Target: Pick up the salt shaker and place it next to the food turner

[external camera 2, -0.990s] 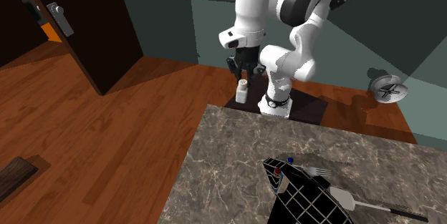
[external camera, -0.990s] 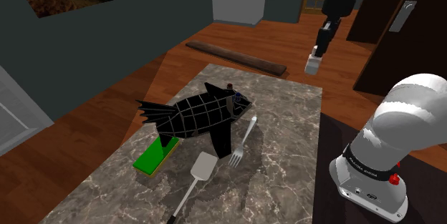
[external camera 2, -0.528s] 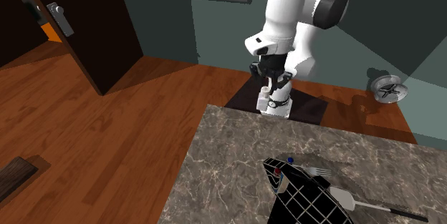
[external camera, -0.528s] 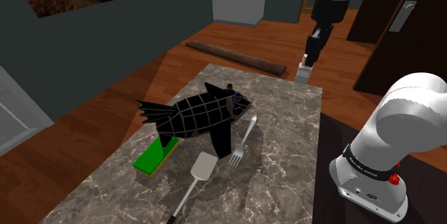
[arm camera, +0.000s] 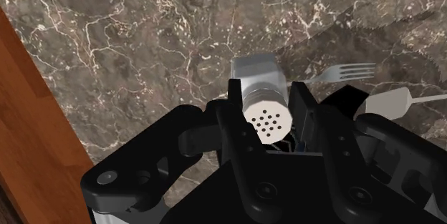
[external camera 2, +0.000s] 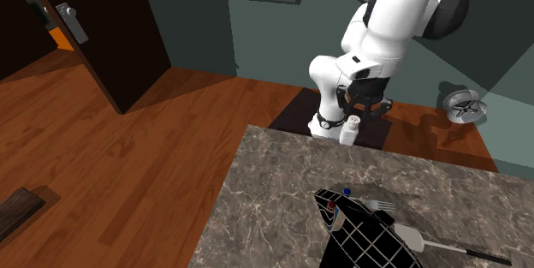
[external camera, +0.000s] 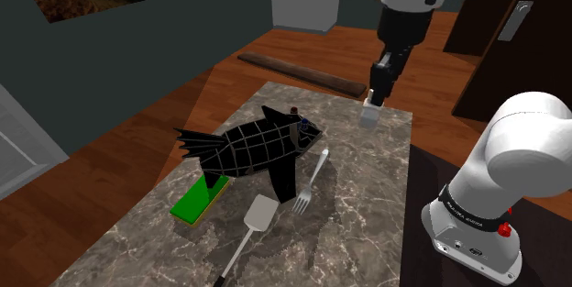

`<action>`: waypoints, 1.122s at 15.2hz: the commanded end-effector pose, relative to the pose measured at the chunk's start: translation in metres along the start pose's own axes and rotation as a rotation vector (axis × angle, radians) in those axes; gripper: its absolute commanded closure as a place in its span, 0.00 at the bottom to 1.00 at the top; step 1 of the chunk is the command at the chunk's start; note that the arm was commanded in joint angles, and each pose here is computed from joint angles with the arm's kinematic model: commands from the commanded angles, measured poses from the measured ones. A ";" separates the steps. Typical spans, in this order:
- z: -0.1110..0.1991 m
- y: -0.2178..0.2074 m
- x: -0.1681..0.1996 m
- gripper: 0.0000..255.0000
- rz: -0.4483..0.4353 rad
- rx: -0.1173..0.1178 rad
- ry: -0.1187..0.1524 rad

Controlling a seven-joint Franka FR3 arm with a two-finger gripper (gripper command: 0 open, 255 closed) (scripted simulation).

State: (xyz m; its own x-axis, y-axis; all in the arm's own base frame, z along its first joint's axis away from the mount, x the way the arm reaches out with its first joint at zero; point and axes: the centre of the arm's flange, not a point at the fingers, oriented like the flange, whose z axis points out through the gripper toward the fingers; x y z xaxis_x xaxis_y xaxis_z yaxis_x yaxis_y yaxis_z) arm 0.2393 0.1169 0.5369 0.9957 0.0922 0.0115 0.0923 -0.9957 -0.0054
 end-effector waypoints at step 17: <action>0.040 -0.149 0.003 1.00 0.001 0.001 0.000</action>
State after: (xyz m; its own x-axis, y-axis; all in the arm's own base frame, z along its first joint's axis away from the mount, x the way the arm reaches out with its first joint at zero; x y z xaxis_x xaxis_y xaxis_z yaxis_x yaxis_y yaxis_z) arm 0.2290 0.2658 0.5037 0.9957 0.0915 0.0108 0.0915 -0.9958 -0.0066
